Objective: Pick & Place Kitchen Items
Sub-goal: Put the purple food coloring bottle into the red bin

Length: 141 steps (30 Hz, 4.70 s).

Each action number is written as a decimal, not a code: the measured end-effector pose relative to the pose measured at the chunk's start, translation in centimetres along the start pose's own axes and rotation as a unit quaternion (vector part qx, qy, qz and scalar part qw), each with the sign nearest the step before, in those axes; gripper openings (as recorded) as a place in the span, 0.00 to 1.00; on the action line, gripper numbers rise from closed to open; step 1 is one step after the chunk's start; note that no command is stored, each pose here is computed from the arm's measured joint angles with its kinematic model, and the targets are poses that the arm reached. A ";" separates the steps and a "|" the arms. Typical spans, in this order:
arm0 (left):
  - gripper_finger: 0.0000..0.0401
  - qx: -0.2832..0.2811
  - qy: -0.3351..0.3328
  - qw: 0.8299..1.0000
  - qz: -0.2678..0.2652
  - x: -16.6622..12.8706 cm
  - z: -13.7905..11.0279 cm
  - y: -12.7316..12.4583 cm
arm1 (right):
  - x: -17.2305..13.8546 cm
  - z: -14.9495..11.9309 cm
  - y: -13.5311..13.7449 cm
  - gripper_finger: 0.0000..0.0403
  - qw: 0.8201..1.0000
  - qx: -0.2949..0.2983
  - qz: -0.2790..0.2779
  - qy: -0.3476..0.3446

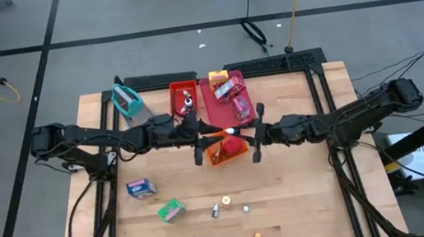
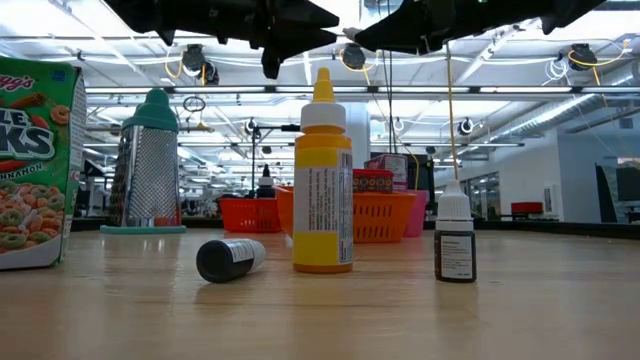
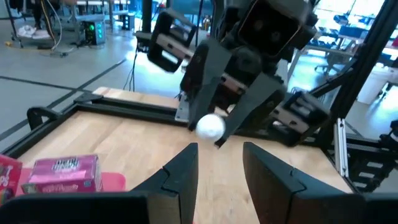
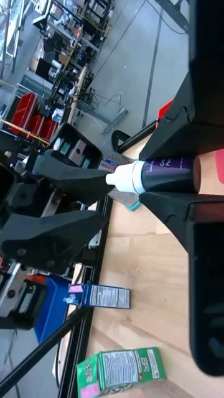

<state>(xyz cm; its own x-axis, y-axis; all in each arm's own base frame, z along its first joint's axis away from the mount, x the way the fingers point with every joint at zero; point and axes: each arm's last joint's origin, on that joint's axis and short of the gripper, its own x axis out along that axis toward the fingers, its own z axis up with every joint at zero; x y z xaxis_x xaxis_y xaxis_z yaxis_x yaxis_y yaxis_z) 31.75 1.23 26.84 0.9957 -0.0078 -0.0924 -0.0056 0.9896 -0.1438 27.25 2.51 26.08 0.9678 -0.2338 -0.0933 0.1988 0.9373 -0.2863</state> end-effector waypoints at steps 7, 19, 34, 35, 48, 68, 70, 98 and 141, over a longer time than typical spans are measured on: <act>0.32 0.006 -0.017 1.000 0.004 0.0 0.3 0.0 | 0.2 -0.1 0.1 0.15 1.000 -0.009 0.001 -0.002; 0.32 0.004 -0.020 1.000 0.015 0.0 0.4 0.1 | 0.2 0.2 0.0 0.15 1.000 -0.013 -0.002 -0.015; 0.32 0.021 -0.066 0.998 0.001 1.2 -0.1 0.1 | 0.2 0.1 0.1 0.15 1.000 -0.012 -0.001 -0.011; 0.32 0.021 -0.072 0.997 0.000 1.2 0.0 0.1 | 0.2 0.1 0.1 0.15 1.000 -0.013 -0.002 -0.012; 0.32 0.018 -0.072 0.997 -0.001 2.3 -1.1 0.3 | 0.2 0.2 0.0 0.15 1.000 -0.012 -0.002 -0.015; 0.08 0.026 -0.062 0.998 -0.004 2.8 -1.7 0.5 | 0.2 -0.1 0.1 0.16 1.000 -0.012 -0.005 -0.001; 0.08 0.025 -0.059 0.998 -0.004 2.7 -1.7 0.5 | 0.2 -0.2 0.1 0.18 1.000 -0.012 -0.003 0.000; 0.08 0.047 -0.023 0.998 0.015 1.1 -0.5 0.3 | 0.2 -0.8 0.1 0.37 0.998 -0.034 -0.028 0.038; 0.08 -0.054 0.115 0.883 0.452 -6.2 -1.4 16.8 | -0.7 -1.8 2.0 0.53 0.995 0.008 0.001 0.104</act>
<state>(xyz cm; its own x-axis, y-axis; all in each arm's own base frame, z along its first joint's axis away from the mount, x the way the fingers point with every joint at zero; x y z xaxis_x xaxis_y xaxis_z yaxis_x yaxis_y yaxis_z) 25.33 17.73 23.59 0.5351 0.7373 -0.4124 -0.8095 0.5871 -0.0006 26.68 4.03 23.83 0.9161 -0.2781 -0.2889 0.2006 0.9416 -0.2704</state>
